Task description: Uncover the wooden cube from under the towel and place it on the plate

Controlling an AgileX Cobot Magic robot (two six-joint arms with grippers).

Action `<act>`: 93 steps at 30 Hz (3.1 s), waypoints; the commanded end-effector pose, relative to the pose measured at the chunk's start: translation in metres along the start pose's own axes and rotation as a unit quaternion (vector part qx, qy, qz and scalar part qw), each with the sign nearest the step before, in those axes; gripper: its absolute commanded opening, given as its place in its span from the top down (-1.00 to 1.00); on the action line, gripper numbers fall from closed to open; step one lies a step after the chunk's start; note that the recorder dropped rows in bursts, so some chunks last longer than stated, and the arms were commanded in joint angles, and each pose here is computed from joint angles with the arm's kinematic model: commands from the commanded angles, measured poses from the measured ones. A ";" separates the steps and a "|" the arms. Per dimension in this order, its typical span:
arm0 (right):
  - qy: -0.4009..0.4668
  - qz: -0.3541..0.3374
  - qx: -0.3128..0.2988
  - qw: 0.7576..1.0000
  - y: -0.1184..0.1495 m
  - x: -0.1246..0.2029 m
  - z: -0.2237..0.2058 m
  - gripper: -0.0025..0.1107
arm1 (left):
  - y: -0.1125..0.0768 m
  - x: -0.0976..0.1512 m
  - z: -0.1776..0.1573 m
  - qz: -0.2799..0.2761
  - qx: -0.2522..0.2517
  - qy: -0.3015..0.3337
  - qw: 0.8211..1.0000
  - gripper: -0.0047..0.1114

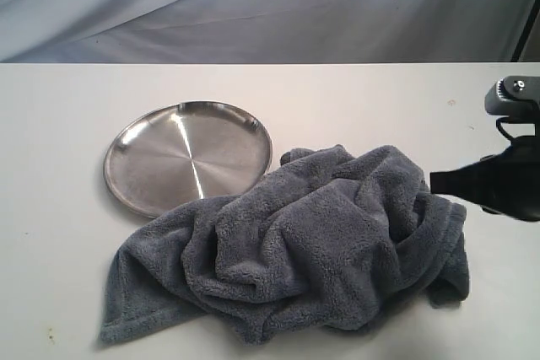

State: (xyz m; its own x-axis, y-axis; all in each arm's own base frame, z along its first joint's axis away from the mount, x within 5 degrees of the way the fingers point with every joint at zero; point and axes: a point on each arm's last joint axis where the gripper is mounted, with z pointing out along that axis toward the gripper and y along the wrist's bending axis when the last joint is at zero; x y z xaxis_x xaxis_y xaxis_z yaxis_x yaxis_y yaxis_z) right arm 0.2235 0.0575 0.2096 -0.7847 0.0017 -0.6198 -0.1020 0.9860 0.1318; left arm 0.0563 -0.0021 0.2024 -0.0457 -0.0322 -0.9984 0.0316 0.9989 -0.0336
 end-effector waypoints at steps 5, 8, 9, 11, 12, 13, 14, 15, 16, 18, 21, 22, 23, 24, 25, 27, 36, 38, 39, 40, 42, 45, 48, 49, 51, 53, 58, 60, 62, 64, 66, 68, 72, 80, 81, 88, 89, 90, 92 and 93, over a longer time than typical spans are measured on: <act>0.050 -0.035 -0.006 0.998 0.023 -0.061 0.052 0.96 | 0.000 0.001 0.000 0.000 0.000 0.000 1.000 0.89; 0.082 -0.102 -0.028 0.991 0.055 -0.076 0.071 0.96 | 0.000 0.001 0.000 0.000 0.000 0.000 1.000 0.89; 0.093 -0.132 -0.041 0.986 0.075 -0.082 0.076 0.96 | 0.000 0.001 0.000 0.000 0.000 0.000 1.000 0.89; 0.107 -0.154 -0.053 0.981 0.096 -0.085 0.080 0.96 | 0.000 0.001 0.000 0.000 0.000 0.000 1.000 0.89; 0.114 -0.164 -0.058 0.978 0.104 -0.086 0.081 0.96 | 0.000 0.001 0.000 0.000 0.000 0.000 1.000 0.89; 0.120 -0.174 -0.065 0.975 0.115 -0.086 0.081 0.96 | 0.000 0.001 0.000 0.000 0.000 0.000 1.000 0.89; 0.122 -0.185 -0.072 0.972 0.126 -0.086 0.080 0.96 | 0.000 0.001 0.000 0.000 0.000 0.000 1.000 0.89; 0.124 -0.193 -0.078 0.970 0.135 -0.085 0.079 0.96 | 0.000 0.001 0.000 -0.001 0.000 0.000 1.000 0.89; 0.126 -0.200 -0.088 0.968 0.146 -0.084 0.077 0.96 | 0.000 0.001 0.000 -0.001 0.000 0.000 1.000 0.89; 0.121 -0.222 -0.105 0.962 0.165 -0.077 0.071 0.96 | 0.000 0.001 0.000 -0.001 0.000 0.000 1.000 0.89; 0.124 -0.247 -0.128 0.952 0.190 -0.062 0.063 0.96 | 0.000 0.001 0.000 -0.001 0.000 0.000 1.000 0.89; 0.130 -0.258 -0.134 0.948 0.197 -0.056 0.060 0.96 | 0.000 0.001 0.000 -0.001 0.000 0.000 1.000 0.89; 0.138 -0.270 -0.138 0.943 0.205 -0.049 0.057 0.96 | 0.000 0.001 0.000 -0.001 0.000 0.000 1.000 0.89; 0.142 -0.279 -0.143 0.939 0.210 -0.044 0.054 0.96 | 0.000 0.001 0.000 -0.001 0.000 0.000 1.000 0.89; 0.152 -0.293 -0.148 0.932 0.218 -0.035 0.050 0.96 | 0.000 0.001 0.000 -0.001 0.000 0.000 1.000 0.89; 0.170 -0.312 -0.152 0.922 0.227 -0.022 0.045 0.96 | 0.000 0.001 0.000 0.000 0.000 0.000 1.000 0.89; 0.171 -0.306 -0.188 0.918 0.217 0.048 0.020 0.96 | 0.000 0.001 0.000 0.000 0.000 0.000 1.000 0.89; 0.169 -0.292 -0.189 0.922 0.202 0.058 0.013 0.96 | 0.000 0.001 0.000 0.000 0.000 0.000 1.000 0.89; 0.169 -0.286 -0.186 0.925 0.193 0.062 0.010 0.96 | 0.000 0.001 0.000 0.000 0.000 0.000 1.000 0.89; 0.169 -0.281 -0.183 0.927 0.183 0.066 0.008 0.96 | 0.000 0.001 0.000 -0.001 0.000 0.000 1.000 0.89; 0.169 -0.269 -0.173 0.932 0.163 0.071 0.005 0.96 | 0.000 0.001 0.000 -0.001 0.000 0.000 1.000 0.89; 0.166 -0.248 -0.157 0.941 0.135 0.075 0.000 0.96 | 0.000 0.001 0.000 -0.001 0.000 0.000 1.000 0.89; 0.164 -0.220 -0.135 0.952 0.109 0.073 -0.003 0.96 | 0.000 0.001 0.000 -0.001 0.000 0.000 1.000 0.89; 0.164 -0.210 -0.125 0.956 0.099 0.072 -0.004 0.96 | 0.000 0.001 0.000 -0.001 0.000 0.000 1.000 0.89; 0.166 -0.194 -0.104 0.961 0.082 0.069 -0.005 0.96 | 0.000 0.001 0.000 -0.001 0.000 0.000 1.000 0.89; 0.163 -0.179 -0.082 0.967 0.067 0.062 -0.007 0.96 | 0.000 0.001 0.000 0.000 0.000 0.000 1.000 0.89; 0.144 -0.123 -0.039 0.981 0.037 0.044 -0.005 0.96 | 0.000 0.001 0.000 0.000 0.000 0.000 1.000 0.89; 0.134 -0.102 -0.025 0.985 0.026 0.039 -0.003 0.96 | 0.000 0.001 0.000 0.000 0.000 0.000 1.000 0.89; 0.113 -0.077 -0.013 0.990 0.016 0.033 -0.002 0.96 | 0.000 0.001 0.000 0.000 0.000 0.000 1.000 0.89; 0.090 -0.055 -0.007 0.994 0.010 0.024 -0.001 0.96 | 0.000 0.001 0.000 -0.001 0.000 0.000 1.000 0.89; 0.080 -0.039 0.000 0.996 0.006 0.013 -0.001 0.96 | 0.000 0.001 0.000 -0.001 0.000 0.000 1.000 0.89; 0.082 -0.039 0.004 0.996 0.006 -0.001 0.003 0.96 | 0.000 0.001 0.000 -0.001 0.000 0.000 1.000 0.89; 0.101 -0.050 0.008 0.994 0.013 -0.033 0.020 0.96 | 0.000 0.001 0.000 -0.001 0.000 0.000 1.000 0.89; 0.170 -0.086 0.003 0.982 0.039 -0.080 0.069 0.96 | 0.000 0.001 0.000 0.000 0.000 0.000 1.000 0.89; 0.173 -0.100 -0.001 0.980 0.047 -0.083 0.073 0.96 | 0.000 0.001 0.000 0.000 0.000 0.000 1.000 0.89; 0.165 -0.174 -0.044 0.970 0.113 -0.091 0.089 0.96 | 0.000 0.001 0.000 0.000 0.000 0.000 1.000 0.89; 0.164 -0.186 -0.054 0.967 0.126 -0.089 0.091 0.96 | 0.000 0.001 0.000 -0.001 0.000 0.000 1.000 0.89; 0.163 -0.194 -0.060 0.965 0.135 -0.088 0.092 0.96 | 0.000 0.001 0.000 -0.001 0.000 0.000 1.000 0.89; 0.161 -0.213 -0.075 0.961 0.156 -0.083 0.091 0.96 | 0.000 0.001 0.000 -0.001 0.000 0.000 1.000 0.89; 0.163 -0.221 -0.083 0.958 0.165 -0.077 0.091 0.96 | 0.000 0.001 0.000 -0.001 0.000 0.000 1.000 0.89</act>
State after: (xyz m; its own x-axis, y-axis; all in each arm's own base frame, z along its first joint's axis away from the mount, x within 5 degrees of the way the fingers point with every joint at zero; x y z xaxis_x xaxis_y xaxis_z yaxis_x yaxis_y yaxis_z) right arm 0.3325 0.2139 0.2085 -0.8174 -0.4405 -0.3714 -0.4895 0.8709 0.0443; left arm 0.0563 -0.0021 0.2024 -0.0457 -0.0322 -0.9984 0.0316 0.9989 -0.0336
